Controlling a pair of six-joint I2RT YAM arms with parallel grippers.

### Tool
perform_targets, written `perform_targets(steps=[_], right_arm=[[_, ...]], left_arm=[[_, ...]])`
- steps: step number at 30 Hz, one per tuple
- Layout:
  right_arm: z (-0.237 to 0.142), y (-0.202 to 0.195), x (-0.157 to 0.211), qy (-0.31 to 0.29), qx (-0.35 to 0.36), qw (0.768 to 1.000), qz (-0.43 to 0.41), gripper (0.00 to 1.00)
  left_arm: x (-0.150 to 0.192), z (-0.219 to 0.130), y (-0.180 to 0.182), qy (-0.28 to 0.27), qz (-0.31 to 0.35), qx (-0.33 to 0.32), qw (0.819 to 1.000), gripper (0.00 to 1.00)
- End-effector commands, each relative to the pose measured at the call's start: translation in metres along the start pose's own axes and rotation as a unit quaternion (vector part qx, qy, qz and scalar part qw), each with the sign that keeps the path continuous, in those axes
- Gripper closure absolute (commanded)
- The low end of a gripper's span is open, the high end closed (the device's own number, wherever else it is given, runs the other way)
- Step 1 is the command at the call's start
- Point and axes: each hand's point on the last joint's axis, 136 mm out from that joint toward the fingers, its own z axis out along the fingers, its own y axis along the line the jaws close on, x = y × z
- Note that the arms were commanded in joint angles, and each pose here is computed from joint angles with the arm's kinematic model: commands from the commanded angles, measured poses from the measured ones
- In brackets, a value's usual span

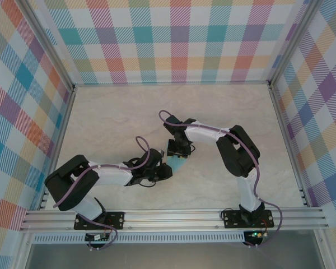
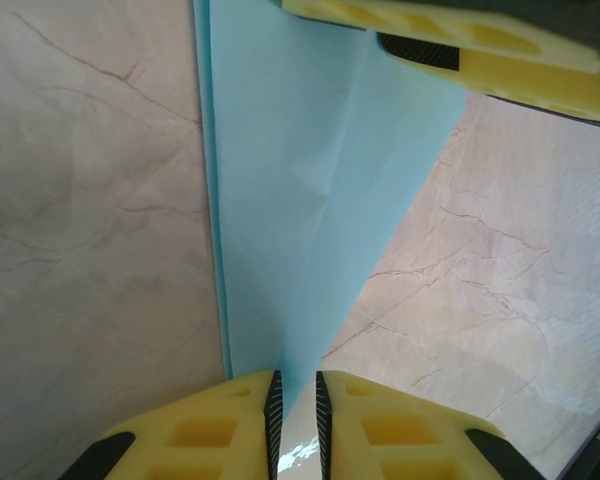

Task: Fold a paper plane with a square sheet of paper (pick it up from the middle)
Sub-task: Fourth fold the wing at the center of the table.

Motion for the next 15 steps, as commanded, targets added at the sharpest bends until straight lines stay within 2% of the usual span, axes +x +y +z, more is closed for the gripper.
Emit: perform_targets(steps=[1, 6, 15], right_arm=[[0.100, -0.109, 0.043, 0.078, 0.191, 0.978, 0.015, 0.56], [0.100, -0.110, 0.043, 0.078, 0.191, 0.978, 0.017, 0.56], [0.100, -0.110, 0.043, 0.078, 0.190, 0.978, 0.017, 0.56]], left_arm=[[-0.008, -0.010, -0.016, -0.021, 0.011, 0.019, 1.000, 0.77], [-0.026, -0.023, -0.023, -0.069, 0.015, 0.026, 0.997, 0.77], [-0.031, -0.011, -0.019, -0.073, 0.011, 0.010, 0.997, 0.87]])
